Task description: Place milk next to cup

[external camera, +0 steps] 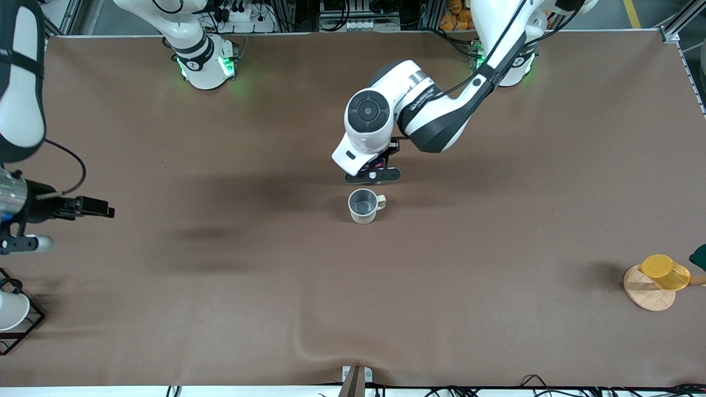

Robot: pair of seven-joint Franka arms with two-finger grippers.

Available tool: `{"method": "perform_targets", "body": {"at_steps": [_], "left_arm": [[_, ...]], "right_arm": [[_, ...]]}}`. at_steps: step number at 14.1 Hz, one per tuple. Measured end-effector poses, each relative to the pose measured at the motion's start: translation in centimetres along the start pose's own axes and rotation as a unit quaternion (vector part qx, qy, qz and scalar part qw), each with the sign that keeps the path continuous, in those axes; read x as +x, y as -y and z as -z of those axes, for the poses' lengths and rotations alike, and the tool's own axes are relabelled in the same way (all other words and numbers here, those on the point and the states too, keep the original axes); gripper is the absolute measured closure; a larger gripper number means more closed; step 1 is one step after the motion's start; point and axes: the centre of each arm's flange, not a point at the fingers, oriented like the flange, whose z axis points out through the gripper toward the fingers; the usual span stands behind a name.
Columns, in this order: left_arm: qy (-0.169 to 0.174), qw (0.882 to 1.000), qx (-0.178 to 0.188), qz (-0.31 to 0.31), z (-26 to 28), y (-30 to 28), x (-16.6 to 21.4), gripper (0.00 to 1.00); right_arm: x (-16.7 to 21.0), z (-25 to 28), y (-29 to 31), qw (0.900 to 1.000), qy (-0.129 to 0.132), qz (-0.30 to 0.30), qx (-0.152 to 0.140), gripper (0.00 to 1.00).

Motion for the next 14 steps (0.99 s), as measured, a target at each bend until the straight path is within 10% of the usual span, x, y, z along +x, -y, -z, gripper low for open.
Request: {"method": "perform_targets", "body": {"at_steps": [14], "left_arm": [[-0.003,1.0,-0.013,0.011,-2.4,-0.4,2.4,0.59]], "right_arm": [[-9.2,3.8,0.4,0.999,-0.025,-0.031,-0.007,0.0]]}}
